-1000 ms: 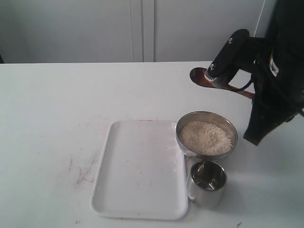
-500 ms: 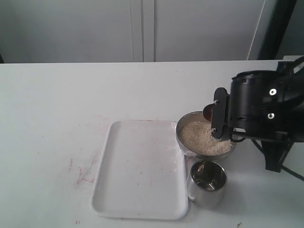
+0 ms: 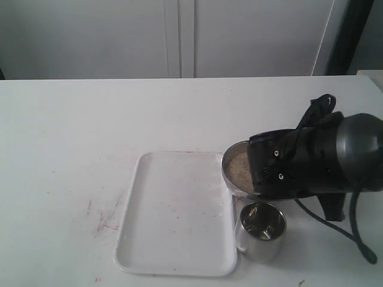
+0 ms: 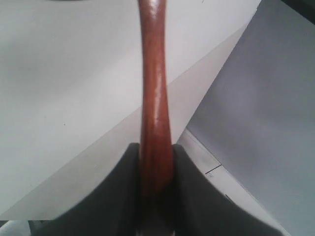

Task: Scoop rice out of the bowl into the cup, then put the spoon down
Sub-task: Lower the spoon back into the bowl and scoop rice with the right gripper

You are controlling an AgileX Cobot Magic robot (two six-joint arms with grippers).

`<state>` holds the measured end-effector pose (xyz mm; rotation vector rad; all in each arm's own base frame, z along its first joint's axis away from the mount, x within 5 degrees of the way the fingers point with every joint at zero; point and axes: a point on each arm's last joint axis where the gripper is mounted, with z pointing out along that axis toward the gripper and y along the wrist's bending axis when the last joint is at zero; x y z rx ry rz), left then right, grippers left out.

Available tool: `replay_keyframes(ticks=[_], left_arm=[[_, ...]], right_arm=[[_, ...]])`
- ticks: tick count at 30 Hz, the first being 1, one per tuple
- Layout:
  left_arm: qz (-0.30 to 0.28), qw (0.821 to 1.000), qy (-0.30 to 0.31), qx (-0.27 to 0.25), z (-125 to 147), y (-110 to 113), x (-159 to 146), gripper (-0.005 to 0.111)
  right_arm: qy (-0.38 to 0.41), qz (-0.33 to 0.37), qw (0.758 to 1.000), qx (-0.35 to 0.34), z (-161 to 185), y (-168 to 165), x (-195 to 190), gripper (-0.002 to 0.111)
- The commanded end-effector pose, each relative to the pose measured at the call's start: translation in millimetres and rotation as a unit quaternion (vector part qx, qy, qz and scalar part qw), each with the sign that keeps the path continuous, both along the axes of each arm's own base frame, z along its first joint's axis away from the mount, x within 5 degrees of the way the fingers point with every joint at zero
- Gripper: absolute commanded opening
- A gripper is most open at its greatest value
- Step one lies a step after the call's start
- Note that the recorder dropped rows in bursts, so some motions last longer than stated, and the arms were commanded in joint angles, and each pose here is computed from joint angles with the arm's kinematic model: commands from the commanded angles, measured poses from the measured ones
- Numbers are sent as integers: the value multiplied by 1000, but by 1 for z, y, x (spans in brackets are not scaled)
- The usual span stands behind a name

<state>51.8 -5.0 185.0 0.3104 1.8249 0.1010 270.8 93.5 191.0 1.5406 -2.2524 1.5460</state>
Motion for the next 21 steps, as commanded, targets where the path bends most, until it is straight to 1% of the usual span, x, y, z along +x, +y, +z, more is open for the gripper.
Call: replay_keyframes(ticks=[1,4,7,14,18,21], left_arm=[[-3,1000,29,-3,-7,0,-1,14],[-3,1000,29,-3,-7,0,-1,14],[-3,1000,29,-3,-7,0,-1,14],[-3,1000,29,-3,-7,0,-1,14],[-3,1000,29,-3,-7,0,-1,14],[-3,1000,29,-3,-7,0,-1,14]], right_arm=[[-5,3,1000,-13,-5,1,3,0],[0,-2,1000,-14,-9,0,3,0],[9,-19,1000,5,-8,2,3,0],[43,-60,994,77,0,15,6,0],[86,-71,987,116,3,22,7,0],[92,-100,980,148,5,21,9,0]])
